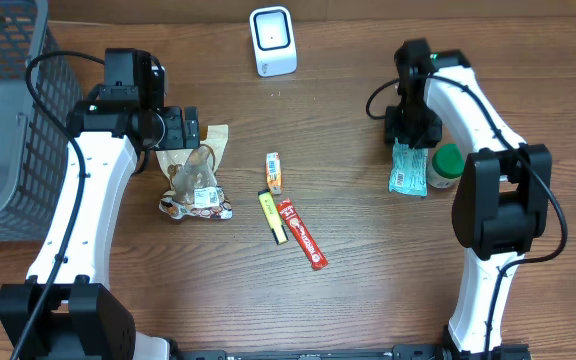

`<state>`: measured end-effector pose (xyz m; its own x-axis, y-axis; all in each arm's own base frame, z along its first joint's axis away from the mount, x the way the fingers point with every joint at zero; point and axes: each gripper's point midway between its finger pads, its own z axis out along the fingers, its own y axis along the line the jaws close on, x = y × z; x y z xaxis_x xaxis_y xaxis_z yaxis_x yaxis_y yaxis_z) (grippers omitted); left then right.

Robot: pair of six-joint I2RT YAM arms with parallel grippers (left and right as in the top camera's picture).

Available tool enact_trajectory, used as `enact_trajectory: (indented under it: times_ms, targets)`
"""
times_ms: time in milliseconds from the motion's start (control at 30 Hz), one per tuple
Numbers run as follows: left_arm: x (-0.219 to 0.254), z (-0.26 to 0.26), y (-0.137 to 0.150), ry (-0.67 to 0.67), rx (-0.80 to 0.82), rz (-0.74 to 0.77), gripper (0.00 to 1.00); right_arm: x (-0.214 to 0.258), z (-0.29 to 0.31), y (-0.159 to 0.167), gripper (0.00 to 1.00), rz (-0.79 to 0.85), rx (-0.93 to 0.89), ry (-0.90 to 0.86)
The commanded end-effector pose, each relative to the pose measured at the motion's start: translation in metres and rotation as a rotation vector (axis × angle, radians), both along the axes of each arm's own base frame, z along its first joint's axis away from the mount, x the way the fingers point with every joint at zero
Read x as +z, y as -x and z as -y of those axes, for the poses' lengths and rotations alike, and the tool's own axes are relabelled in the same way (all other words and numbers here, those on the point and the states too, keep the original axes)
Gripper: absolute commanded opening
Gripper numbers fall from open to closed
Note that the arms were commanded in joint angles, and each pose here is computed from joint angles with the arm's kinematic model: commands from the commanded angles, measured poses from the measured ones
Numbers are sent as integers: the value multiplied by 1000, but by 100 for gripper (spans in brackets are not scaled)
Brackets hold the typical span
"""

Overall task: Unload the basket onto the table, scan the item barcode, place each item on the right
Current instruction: 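Move the right gripper to the orange Kleenex pack, then close the right gripper on the Kleenex pack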

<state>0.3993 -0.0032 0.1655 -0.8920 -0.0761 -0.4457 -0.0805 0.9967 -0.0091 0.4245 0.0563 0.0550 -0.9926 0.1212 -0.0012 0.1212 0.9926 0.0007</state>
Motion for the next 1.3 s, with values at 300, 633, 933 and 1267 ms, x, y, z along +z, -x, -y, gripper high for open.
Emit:
enact_trajectory:
  times_ms: [300, 633, 933, 1267]
  targets:
    - [5, 0, -4, -7, -4, 15, 100, 51, -136, 23, 58, 34, 137, -312]
    - [5, 0, -4, -7, -4, 15, 100, 50, -217, 35, 68, 240, 231, -87]
    - [5, 0, -4, -7, -4, 15, 100, 31, -250, 50, 69, 338, 242, -17]
    - [5, 0, -4, -7, -4, 15, 100, -8, -249, 57, 70, 316, 226, -21]
